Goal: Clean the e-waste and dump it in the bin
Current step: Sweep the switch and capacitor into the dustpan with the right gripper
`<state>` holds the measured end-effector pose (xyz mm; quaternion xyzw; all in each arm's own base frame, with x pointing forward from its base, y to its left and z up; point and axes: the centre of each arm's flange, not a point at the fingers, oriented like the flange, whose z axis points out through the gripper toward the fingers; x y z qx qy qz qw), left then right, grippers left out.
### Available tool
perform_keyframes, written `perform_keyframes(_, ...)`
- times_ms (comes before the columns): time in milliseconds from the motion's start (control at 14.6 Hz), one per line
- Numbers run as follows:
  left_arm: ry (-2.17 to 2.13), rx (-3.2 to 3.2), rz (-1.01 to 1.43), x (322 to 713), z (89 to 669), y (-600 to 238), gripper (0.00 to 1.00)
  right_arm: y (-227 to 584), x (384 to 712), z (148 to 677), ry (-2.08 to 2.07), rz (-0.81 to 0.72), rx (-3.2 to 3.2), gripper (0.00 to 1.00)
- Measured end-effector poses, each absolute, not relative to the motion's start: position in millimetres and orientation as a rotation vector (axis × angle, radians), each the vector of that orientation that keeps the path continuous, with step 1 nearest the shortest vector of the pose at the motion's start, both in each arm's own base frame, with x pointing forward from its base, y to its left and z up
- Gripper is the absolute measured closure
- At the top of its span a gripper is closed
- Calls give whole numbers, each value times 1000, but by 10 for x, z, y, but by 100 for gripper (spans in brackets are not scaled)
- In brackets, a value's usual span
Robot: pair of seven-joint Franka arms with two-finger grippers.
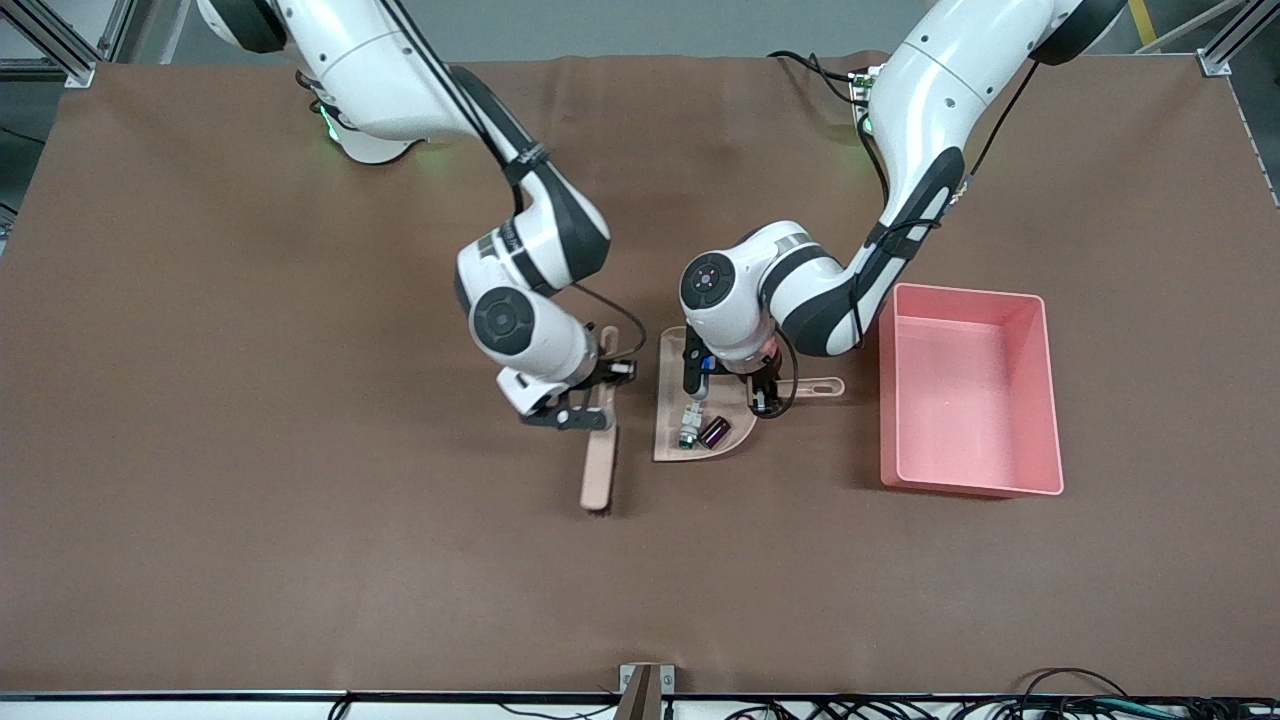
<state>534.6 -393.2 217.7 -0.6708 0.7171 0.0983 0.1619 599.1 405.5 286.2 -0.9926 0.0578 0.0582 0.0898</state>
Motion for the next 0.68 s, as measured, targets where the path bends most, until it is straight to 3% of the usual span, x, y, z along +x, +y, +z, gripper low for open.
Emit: perform_keyframes(684,2003,-1979,294,5505,2350,-3996,66,2183,6841,3369,197,80,-3064,74)
